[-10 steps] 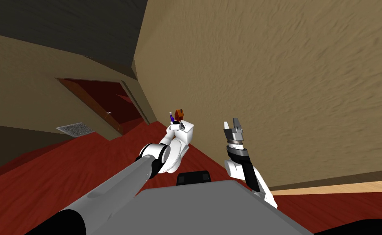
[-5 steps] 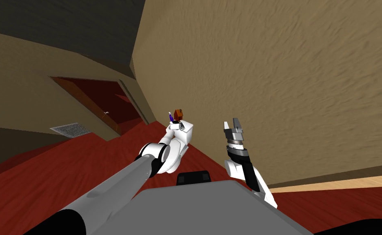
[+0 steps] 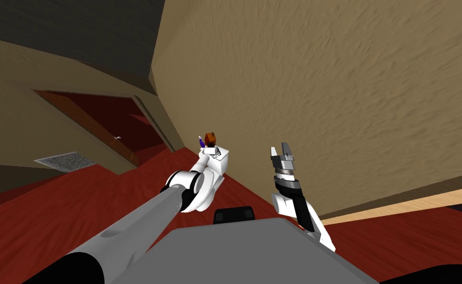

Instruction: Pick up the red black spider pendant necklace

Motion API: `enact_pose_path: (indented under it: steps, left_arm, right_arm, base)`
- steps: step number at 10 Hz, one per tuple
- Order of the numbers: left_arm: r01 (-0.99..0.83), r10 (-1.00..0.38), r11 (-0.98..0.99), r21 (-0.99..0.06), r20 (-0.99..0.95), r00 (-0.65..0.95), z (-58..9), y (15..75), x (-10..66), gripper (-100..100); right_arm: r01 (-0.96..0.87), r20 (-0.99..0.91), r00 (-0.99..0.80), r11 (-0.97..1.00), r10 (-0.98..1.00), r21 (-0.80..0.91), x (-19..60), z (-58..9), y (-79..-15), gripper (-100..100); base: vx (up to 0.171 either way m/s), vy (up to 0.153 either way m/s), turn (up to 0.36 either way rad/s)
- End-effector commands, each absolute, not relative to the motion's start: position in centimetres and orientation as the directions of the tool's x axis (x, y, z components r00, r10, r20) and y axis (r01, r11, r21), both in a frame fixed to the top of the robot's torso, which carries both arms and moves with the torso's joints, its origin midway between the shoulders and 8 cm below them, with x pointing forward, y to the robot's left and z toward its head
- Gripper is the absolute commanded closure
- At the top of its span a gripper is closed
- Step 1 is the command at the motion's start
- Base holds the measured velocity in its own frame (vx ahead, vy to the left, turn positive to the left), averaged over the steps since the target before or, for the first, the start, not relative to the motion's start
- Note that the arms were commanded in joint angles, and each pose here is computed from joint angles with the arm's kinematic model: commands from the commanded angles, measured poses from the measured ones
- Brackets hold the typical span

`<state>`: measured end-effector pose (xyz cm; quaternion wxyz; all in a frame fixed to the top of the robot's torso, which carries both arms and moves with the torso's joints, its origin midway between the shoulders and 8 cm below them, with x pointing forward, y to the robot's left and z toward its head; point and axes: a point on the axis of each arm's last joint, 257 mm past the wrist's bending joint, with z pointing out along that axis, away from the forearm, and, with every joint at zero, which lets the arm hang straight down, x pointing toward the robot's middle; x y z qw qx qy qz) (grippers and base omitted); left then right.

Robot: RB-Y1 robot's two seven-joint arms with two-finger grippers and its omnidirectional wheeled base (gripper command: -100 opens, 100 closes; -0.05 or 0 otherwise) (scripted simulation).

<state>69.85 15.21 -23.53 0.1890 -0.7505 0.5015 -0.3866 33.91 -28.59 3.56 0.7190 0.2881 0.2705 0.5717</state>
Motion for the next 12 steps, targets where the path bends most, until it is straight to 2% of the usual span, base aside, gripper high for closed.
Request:
enact_pose_path:
  steps: [1,6,8,9,12]
  left_arm:
    - [-0.61,-0.906,-0.416,-0.674,0.365,0.215,-23.2,16.3,69.8,-100]
    - [-0.619,-0.912,-0.409,-0.67,0.293,0.286,-23.2,20.9,69.4,-100]
    - [-0.622,-0.909,-0.414,-0.665,0.264,0.323,-23.5,23.3,69.0,-100]
    - [-0.62,-0.901,-0.422,-0.661,0.23,0.368,-23.9,26.4,68.5,-100]
    - [-0.617,-0.893,-0.429,-0.659,0.206,0.401,-24.3,28.7,68.1,-100]
  right_arm:
    - [-0.666,-0.06,0.2,0.18,0.978,0.724,33.9,3.6,-28.6,0]
    - [-0.666,-0.06,0.2,0.18,0.978,0.724,33.9,3.6,-28.6,0]
    - [-0.666,-0.06,0.2,0.18,0.978,0.724,33.9,3.6,-28.6,0]
    - [-0.666,-0.06,0.2,0.18,0.978,0.724,33.9,3.6,-28.6,0]
    - [-0.666,-0.06,0.2,0.18,0.978,0.724,33.9,3.6,-28.6,0]
  base:
    - [0.012,-0.102,-0.055]
    - [0.02,-0.09,-0.034]
    - [0.054,-0.129,-0.011]
    - [0.04,-0.15,-0.003]
    - [0.035,-0.104,0.015]
